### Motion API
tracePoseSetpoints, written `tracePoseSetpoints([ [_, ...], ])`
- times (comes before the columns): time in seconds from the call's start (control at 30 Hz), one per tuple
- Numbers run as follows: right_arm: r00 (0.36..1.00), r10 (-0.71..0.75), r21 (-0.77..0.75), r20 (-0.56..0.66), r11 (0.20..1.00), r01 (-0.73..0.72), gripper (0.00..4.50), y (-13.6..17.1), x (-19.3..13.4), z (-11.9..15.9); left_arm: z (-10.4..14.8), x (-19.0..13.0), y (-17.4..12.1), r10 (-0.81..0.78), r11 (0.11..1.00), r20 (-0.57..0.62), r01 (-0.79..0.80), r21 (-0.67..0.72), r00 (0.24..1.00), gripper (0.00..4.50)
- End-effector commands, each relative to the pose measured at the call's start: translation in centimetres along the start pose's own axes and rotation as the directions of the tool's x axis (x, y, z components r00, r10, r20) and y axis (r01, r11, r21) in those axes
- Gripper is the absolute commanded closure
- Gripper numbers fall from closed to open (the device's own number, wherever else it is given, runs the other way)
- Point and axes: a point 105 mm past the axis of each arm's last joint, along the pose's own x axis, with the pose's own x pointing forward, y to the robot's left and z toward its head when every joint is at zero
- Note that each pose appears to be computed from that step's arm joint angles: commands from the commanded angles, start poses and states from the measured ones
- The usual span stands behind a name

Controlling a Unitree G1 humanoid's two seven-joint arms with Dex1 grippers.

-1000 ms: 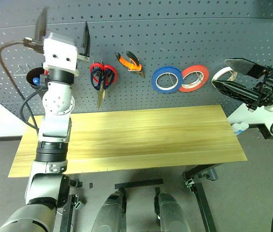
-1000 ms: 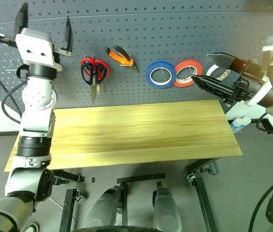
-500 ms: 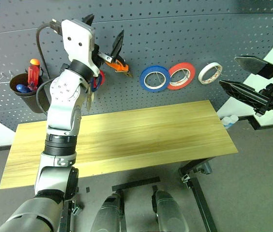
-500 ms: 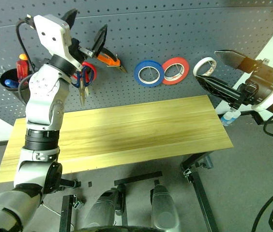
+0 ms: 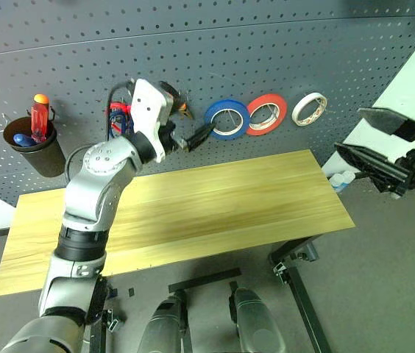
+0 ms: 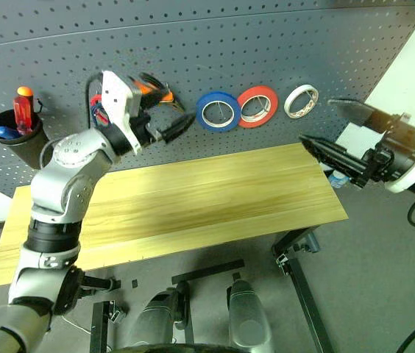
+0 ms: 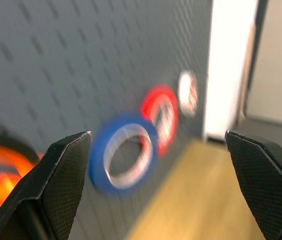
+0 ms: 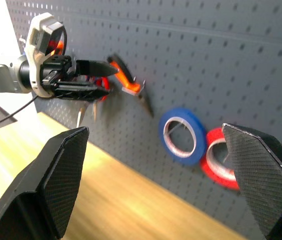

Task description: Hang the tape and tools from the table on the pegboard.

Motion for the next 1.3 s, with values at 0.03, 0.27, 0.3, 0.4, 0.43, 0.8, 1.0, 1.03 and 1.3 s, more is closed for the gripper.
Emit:
tracePoseSetpoints([
  [0.03, 1.000, 0.007, -0.018, 0.025, 1.000, -0.006, 0.00, 0.9, -0.2, 0.5, -0.6, -0.8, -0.7, -0.016, 1.000, -0.028, 0.016, 0.002, 0.999, 0.03],
  [0.27, 1.000, 0.004, 0.057, -0.026, 0.998, -0.002, 0.00, 1.3, -0.2, -2.1, -5.0, -2.8, -1.7, -0.018, 0.996, -0.145, 0.006, -0.084, 0.989, 0.03],
  [0.3, 0.999, 0.004, 0.064, -0.033, 0.998, -0.002, 0.00, 1.3, -0.2, -2.5, -5.9, -3.2, -1.8, -0.015, 0.996, -0.168, 0.001, -0.086, 0.986, 0.03],
  [0.4, 0.998, 0.011, 0.078, -0.061, 0.997, -0.006, 0.00, 1.4, -0.2, -3.4, -7.6, -3.7, -1.9, -0.009, 0.993, -0.202, -0.015, -0.115, 0.979, 0.03],
  [0.43, 0.997, 0.014, 0.091, -0.071, 0.996, -0.008, 0.00, 1.6, -0.2, -3.8, -8.0, -3.9, -2.0, -0.003, 0.991, -0.211, -0.024, -0.129, 0.977, 0.03],
  [0.8, 0.992, 0.041, 0.211, -0.116, 0.977, -0.015, 0.00, 3.0, 0.4, -7.8, -11.7, -6.8, -0.8, 0.152, 0.964, -0.297, -0.208, -0.164, 0.943, 0.03],
  [1.0, 0.989, 0.008, 0.250, -0.146, 0.968, 0.029, 0.00, 2.9, 0.4, -10.1, -13.7, -9.4, -0.3, 0.244, 0.934, -0.353, -0.317, -0.165, 0.903, 0.03],
  [1.03, 0.989, -0.010, 0.253, -0.148, 0.966, 0.047, 0.00, 2.8, 0.3, -10.4, -14.0, -9.8, -0.3, 0.257, 0.929, -0.361, -0.332, -0.164, 0.897, 0.03],
  [1.3, 0.965, -0.159, 0.294, -0.207, 0.931, 0.216, 0.00, 3.1, -2.6, -13.9, -17.2, -14.9, -0.3, 0.348, 0.866, -0.475, -0.471, -0.169, 0.808, 0.03],
])
